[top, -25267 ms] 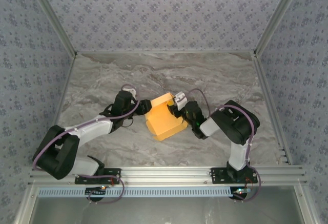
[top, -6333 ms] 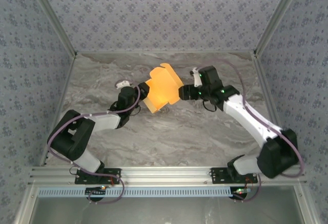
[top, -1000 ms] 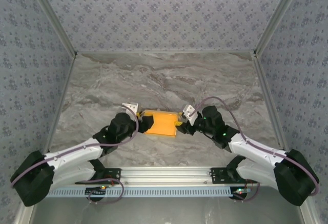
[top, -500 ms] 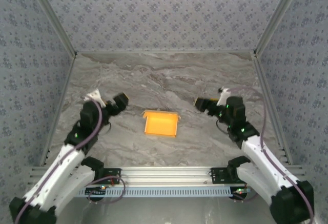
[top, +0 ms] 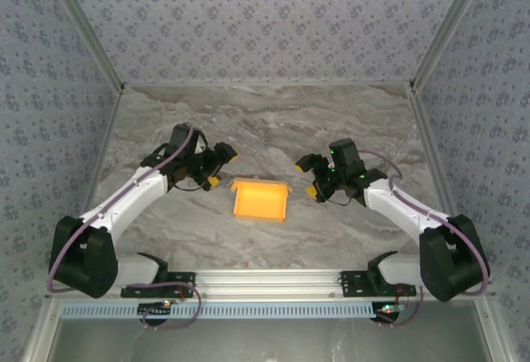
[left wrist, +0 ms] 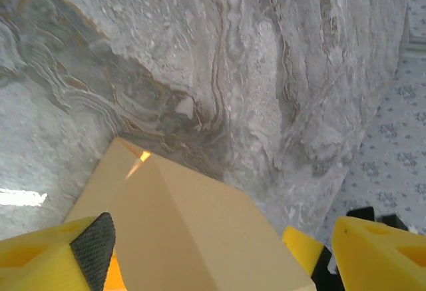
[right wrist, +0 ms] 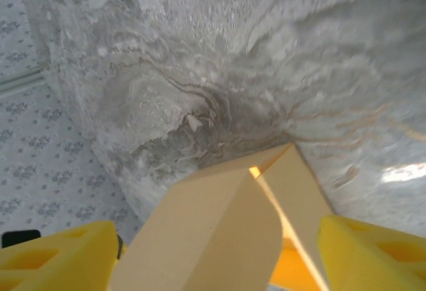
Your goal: Fold the paper box
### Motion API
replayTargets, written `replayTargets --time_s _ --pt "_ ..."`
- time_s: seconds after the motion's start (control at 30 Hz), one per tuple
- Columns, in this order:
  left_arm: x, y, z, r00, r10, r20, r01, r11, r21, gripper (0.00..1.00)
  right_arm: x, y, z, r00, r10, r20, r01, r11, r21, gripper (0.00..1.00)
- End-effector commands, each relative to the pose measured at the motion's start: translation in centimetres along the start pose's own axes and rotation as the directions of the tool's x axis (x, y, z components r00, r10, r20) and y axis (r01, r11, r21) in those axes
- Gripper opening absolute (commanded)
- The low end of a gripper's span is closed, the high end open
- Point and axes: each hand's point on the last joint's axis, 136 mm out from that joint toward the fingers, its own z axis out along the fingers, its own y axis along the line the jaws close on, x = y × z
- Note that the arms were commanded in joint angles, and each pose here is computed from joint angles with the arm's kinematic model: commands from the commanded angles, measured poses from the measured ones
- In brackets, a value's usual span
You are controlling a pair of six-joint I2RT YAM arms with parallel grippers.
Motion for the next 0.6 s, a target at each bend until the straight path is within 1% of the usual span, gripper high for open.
replayTargets --time_s 0.0,0.07,0.17,0.23,0.33,0.43,0.5,0.57 --pt "1.3 -0.4 0.3 0.995 -0.088 -0.056 0.09 0.996 0.024 0.78 1.2 1.8 0.7 0.994 0.085 -0.061 -0.087 0.996 -0.023 0.75" --pt "2.0 0.2 1.1 0.991 -0.108 -0.084 0.11 0.994 0.009 0.73 1.7 2.5 1.2 0.993 0.084 -0.088 -0.087 0.996 -0.033 0.73" --pt "3.0 0.7 2.0 0.985 -0.12 -0.121 0.12 0.993 -0.006 0.68 2.5 2.9 1.8 0.991 0.085 -0.108 -0.089 0.996 -0.029 0.73" --pt "3.5 0.6 2.3 0.983 -0.122 -0.138 0.123 0.992 -0.003 0.66 3.2 2.5 2.2 0.988 0.106 -0.109 -0.107 0.994 -0.005 0.72" --pt "4.0 0.6 2.6 0.981 -0.121 -0.15 0.122 0.993 -0.006 0.64 3.9 1.6 2.7 0.985 0.134 -0.105 -0.133 0.991 0.019 0.65" --pt "4.5 0.3 2.7 0.981 -0.114 -0.159 0.115 0.993 0.002 0.62 4.4 1.3 3.0 0.986 0.135 -0.099 -0.133 0.991 0.028 0.62" --pt "4.8 0.2 2.8 0.98 -0.113 -0.163 0.115 0.993 0.005 0.61 4.7 1.3 3.1 0.986 0.13 -0.1 -0.128 0.991 0.031 0.58" --pt "5.0 0.1 3.0 0.98 -0.11 -0.166 0.113 0.994 0.007 0.59 4.7 1.4 3.3 0.988 0.123 -0.098 -0.12 0.992 0.034 0.57"
